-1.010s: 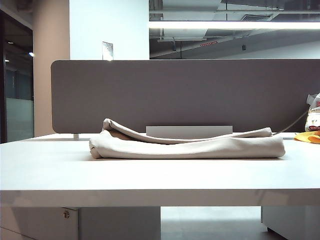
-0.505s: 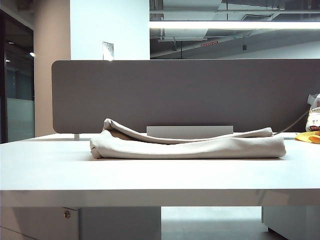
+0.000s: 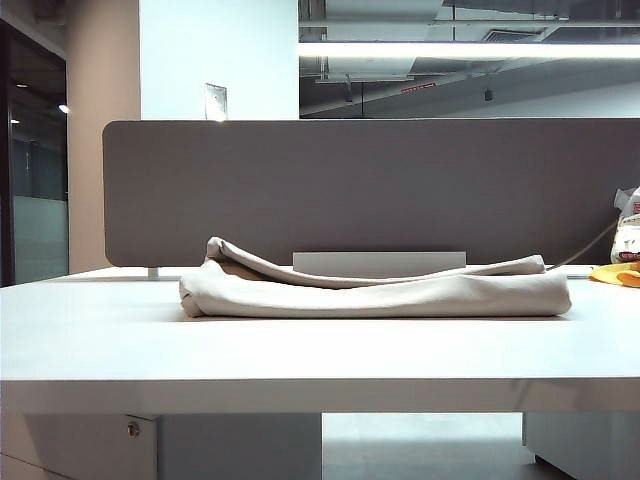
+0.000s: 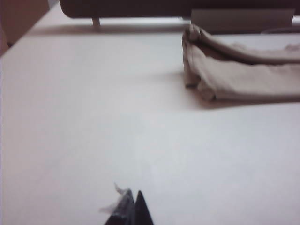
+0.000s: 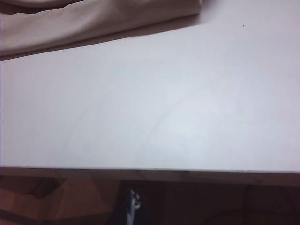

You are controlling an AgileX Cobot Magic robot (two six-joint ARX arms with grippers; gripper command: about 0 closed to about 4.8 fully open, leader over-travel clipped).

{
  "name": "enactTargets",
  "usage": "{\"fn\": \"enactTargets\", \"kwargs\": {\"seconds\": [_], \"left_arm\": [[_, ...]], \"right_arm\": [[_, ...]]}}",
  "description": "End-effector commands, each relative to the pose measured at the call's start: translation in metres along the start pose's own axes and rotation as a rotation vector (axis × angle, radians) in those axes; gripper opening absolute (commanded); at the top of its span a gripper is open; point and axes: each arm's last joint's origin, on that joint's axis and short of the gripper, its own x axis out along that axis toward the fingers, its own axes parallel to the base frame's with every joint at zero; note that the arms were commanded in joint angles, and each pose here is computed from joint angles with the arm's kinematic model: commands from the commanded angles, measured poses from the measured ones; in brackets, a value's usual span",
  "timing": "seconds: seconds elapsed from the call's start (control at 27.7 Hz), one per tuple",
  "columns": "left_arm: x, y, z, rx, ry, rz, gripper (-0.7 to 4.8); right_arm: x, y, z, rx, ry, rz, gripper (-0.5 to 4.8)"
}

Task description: Fold the bottom side of the T-shirt horizontally towards the center, about one-third of the way, then fold the sleeve back towards the center, creating a straight line along the edge of the T-shirt, and finally fold the bottom of the T-shirt up towards the top, creating a neat rectangle.

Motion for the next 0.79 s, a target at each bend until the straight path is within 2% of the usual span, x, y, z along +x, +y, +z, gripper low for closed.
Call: {"fn": "enactTargets", "kwargs": {"seconds": [0.04, 0.11, 0.32, 0.4, 0.54, 0.79], "left_arm": [[0.001, 0.001, -0.003, -0.014, -0.006, 0.022, -0.04], [0.001, 0.002, -0.001, -0.033, -0.018, 0.054, -0.04], [0.001, 0.005, 0.004, -0.161, -0.081, 0.184, -0.04], [0.001, 0.003, 0.005, -0.143, -0.086, 0.196, -0.04], [0.003, -0.003, 0.002, -0.042, -0.049, 0.146, -0.04], [0.003, -0.005, 0.001, -0.022, -0.037, 0.121, -0.04]], "right_arm": [[0.000, 0.000, 0.000, 0.002, -0.008, 0.003, -0.01], [0.000, 0.000, 0.000, 0.002, -0.008, 0.004, -0.01], [0.000, 0.000, 0.000, 0.002, -0.008, 0.004, -0.01], [0.000, 0.000, 0.000, 0.002, -0.008, 0.004, -0.01], [0.000, 0.000, 0.000, 0.002, -0.008, 0.004, -0.01], [0.000, 0.000, 0.000, 0.002, -0.008, 0.004, -0.01]]}}
